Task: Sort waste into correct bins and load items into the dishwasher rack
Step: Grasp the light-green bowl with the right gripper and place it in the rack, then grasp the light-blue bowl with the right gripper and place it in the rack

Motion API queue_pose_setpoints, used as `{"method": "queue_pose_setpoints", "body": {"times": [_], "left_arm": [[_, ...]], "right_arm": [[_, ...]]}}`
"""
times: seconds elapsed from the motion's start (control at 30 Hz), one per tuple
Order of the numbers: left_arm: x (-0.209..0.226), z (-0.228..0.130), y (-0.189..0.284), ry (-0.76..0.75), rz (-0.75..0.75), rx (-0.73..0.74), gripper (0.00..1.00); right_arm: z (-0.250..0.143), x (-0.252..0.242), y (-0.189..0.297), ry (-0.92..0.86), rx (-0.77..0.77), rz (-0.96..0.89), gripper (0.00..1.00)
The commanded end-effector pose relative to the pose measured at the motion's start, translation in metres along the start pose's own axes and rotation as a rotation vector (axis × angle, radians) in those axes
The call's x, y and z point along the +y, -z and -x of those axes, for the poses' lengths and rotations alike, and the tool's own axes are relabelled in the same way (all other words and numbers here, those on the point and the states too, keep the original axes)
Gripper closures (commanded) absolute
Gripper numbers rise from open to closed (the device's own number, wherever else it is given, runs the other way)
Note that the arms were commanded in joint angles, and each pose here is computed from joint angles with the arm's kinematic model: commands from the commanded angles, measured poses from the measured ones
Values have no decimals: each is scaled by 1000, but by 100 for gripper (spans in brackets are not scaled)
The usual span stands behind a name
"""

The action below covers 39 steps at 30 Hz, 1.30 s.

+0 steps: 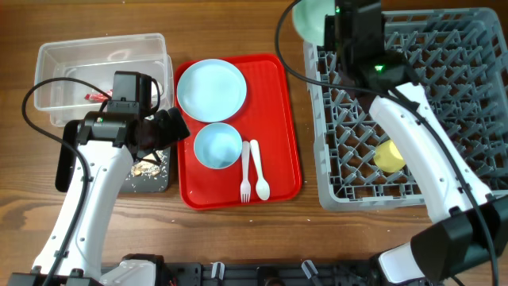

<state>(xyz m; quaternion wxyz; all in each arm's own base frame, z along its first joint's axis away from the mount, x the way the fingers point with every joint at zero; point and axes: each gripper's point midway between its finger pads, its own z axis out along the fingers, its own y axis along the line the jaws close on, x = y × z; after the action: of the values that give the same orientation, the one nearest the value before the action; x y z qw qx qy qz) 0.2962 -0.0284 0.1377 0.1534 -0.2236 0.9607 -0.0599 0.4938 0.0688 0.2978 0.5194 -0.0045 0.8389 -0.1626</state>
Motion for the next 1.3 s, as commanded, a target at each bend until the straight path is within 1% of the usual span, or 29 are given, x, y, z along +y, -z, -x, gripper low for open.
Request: {"method": "queue_pose_setpoints", "body": {"times": [0.0,0.03,0.1,0.17,0.23,0.3,0.4,0.53,0.63,0.7,0.73,0.77,0.83,0.87,0.9,0.93,0.97,1.0,1.07,1.1,1.13,1.17,1.2,1.27], "left_arm": [[2,5,3,15,7,-24,4],[2,6,3,15,6,-27,4],[2,6,3,15,5,-28,4],[2,6,3,15,6,-27,4],[2,6,3,15,6,-27,4],[2,6,3,15,6,-27,4],[2,6,3,15,6,-27,4],[2,6,3,15,5,-28,4],[2,6,3,14,5,-28,4],[2,6,3,14,5,-28,4],[2,6,3,15,5,-28,4],[2,6,3,14,5,-28,4],[1,6,3,14,4,-29,4],[1,6,3,14,4,-30,4],[2,6,3,14,5,-30,4],[1,6,3,14,4,-29,4],[2,6,3,14,5,-29,4],[3,6,3,14,10,-29,4],[14,9,3,35,48,-36,4],[20,10,3,55,57,-33,4],[33,12,4,96,76,-29,3],[55,18,7,180,99,-29,2],[66,21,8,244,100,-28,0],[82,25,10,323,86,-24,0]], "right_arm": [[1,-48,-24,331,24,-286,96],[-3,-54,-32,349,38,-354,96],[-15,-65,-44,331,74,-506,96],[-33,-64,-57,348,116,-578,96],[-61,-58,-76,372,172,-635,96],[-85,-46,-91,421,216,-642,96],[-99,-35,-98,418,226,-634,96],[-108,-11,-93,447,236,-578,96],[-127,-6,-88,431,282,-554,96],[-140,3,-86,435,316,-506,95],[-145,7,-81,420,327,-497,79],[-147,12,-77,424,335,-473,66],[-142,28,-65,418,352,-331,38],[-137,36,-57,399,356,-244,29],[-129,47,-44,359,357,-110,22],[-122,54,-34,332,354,-23,19],[-117,66,-22,304,351,82,19],[-106,103,10,239,340,372,19],[-95,153,58,152,336,758,19],[-94,171,79,61,375,894,19],[-97,181,88,3,423,947,20],[-114,194,101,-32,514,1003,21],[-128,203,108,-19,569,1022,21],[-158,218,120,31,662,1037,22]]}}
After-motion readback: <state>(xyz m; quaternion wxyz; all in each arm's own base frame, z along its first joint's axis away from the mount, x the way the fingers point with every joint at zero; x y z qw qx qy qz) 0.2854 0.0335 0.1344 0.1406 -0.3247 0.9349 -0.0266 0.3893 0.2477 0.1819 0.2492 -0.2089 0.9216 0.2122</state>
